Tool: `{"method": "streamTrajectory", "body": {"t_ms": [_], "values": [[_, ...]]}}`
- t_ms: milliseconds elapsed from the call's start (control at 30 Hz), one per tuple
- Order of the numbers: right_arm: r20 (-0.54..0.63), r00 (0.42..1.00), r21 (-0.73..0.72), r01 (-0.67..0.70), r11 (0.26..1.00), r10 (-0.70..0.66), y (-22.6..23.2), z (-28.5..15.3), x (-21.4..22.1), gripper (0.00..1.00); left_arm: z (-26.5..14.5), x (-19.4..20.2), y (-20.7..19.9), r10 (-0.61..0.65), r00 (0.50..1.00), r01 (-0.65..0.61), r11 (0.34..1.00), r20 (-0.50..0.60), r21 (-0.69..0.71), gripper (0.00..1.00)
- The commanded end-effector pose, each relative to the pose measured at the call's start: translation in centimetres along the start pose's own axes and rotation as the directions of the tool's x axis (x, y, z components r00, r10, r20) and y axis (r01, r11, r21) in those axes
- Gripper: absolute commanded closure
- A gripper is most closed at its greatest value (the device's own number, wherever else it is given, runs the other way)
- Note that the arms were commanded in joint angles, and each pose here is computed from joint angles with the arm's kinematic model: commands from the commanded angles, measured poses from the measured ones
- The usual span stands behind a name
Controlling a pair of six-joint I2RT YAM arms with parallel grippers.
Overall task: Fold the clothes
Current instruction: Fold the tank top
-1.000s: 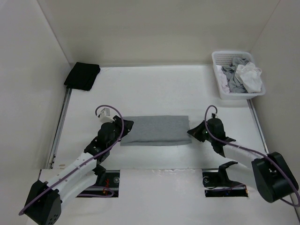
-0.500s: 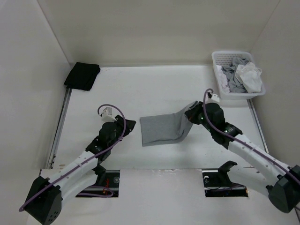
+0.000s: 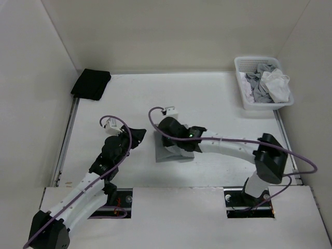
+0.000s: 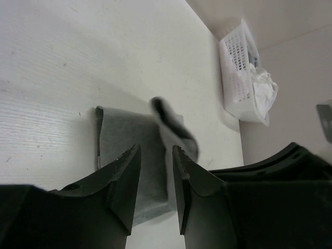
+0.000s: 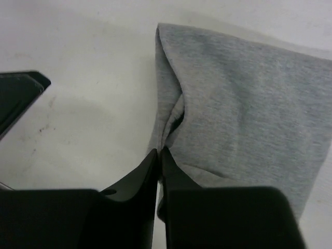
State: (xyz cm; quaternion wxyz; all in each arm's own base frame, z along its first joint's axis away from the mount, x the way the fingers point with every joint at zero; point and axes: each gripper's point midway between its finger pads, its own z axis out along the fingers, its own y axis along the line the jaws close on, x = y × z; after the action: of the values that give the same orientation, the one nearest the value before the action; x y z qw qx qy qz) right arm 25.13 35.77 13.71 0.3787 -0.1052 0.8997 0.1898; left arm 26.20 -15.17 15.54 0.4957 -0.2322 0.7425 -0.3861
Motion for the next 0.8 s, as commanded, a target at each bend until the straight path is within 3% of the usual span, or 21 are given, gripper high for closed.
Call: {"method": "streamTrajectory", "body": {"t_ms": [0,100,300,500,600,767], "values": [[-0.030,0.999,0.016,0.039,0.999,-0.039,2.7,1.2,0.7,0.87,-0.4,-1.5,-0.9,-0.005,0.999,0.004,0.999,0.032,0.036,0.70],[-0.047,0.998,0.027,0.038,0.999,-0.037,4.0,2.1,1.8,0.59,-0.4,-2.3,-0.7,-0.014,0.999,0.013,0.999,0.046,0.034,0.69],[0.067,0.997,-0.106,-0.038,0.994,0.045,4.8,-2.8,-0.9,0.50,0.7,-2.2,-1.3,-0.010,1.000,0.009,0.999,0.023,0.037,0.69],[0.093,0.978,-0.169,-0.170,0.971,0.188,0.4,-2.3,-1.0,0.87,2.9,0.0,-3.7,0.008,0.999,-0.005,0.996,-0.040,0.086,0.69],[0.032,0.977,-0.237,-0.200,0.951,0.213,0.7,0.2,0.0,0.92,4.1,0.8,-4.5,0.013,0.998,-0.008,0.995,-0.057,0.100,0.70],[0.040,0.972,-0.260,-0.216,0.941,0.234,0.7,3.2,-0.3,0.96,6.0,1.3,-3.8,0.015,0.997,-0.010,0.997,-0.069,0.071,0.72]]}}
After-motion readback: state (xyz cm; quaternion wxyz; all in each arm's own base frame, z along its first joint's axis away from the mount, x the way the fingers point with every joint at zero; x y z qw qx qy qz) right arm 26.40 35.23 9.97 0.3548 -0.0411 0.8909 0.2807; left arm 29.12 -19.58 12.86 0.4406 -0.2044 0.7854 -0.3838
